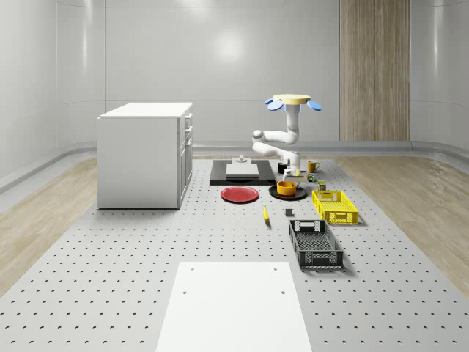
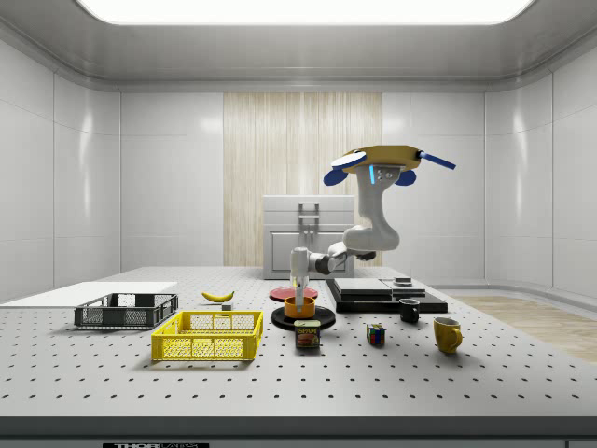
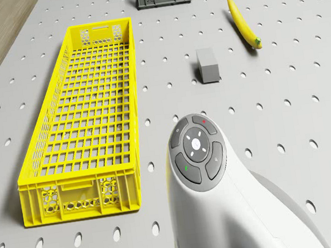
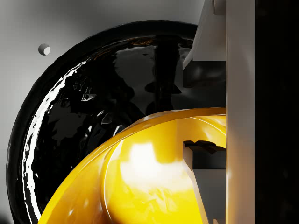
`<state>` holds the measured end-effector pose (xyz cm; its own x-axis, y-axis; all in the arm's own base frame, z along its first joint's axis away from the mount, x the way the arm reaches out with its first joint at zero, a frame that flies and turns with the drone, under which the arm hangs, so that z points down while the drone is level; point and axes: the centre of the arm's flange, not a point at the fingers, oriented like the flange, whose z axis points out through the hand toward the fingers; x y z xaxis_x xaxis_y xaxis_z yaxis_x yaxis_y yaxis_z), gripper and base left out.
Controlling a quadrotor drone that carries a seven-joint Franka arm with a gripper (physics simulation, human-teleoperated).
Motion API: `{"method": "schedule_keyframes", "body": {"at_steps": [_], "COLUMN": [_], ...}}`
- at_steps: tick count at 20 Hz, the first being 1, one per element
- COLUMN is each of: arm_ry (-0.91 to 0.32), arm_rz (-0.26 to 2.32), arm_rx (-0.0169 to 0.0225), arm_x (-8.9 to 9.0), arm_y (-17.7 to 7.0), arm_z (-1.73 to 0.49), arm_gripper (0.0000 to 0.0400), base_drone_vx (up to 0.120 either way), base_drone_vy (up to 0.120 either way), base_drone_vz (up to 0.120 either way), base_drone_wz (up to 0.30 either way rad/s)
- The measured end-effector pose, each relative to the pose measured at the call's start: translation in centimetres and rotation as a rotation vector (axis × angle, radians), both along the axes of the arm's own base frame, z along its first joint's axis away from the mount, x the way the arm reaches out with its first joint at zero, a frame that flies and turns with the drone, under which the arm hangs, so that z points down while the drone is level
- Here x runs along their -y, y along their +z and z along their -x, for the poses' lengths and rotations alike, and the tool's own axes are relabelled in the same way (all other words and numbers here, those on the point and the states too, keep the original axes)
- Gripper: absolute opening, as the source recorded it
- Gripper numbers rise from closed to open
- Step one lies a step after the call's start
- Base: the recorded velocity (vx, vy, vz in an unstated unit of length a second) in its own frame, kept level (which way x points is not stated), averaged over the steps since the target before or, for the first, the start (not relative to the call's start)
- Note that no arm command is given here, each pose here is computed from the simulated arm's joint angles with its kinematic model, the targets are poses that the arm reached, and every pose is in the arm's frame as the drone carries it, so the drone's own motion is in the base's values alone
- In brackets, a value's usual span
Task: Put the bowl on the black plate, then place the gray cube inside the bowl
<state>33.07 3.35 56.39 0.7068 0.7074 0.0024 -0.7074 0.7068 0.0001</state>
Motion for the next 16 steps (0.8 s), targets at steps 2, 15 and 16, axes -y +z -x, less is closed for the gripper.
{"method": "schedule_keyframes", "body": {"at_steps": [2, 15, 16], "arm_ry": [0.000, 0.000, 0.000], "arm_rz": [0.000, 0.000, 0.000], "arm_rx": [0.0000, -0.0001, -0.0001], "arm_x": [0.1, 0.3, 0.3], "arm_y": [-0.3, -2.2, -2.2], "arm_z": [0.00, 0.00, 0.00], "arm_gripper": [0.0298, 0.0396, 0.0397], "base_drone_vx": [0.000, 0.077, 0.120], "base_drone_vy": [0.000, -0.071, -0.120], "base_drone_vz": [0.000, 0.062, 0.000], "base_drone_wz": [0.000, 0.000, 0.000]}}
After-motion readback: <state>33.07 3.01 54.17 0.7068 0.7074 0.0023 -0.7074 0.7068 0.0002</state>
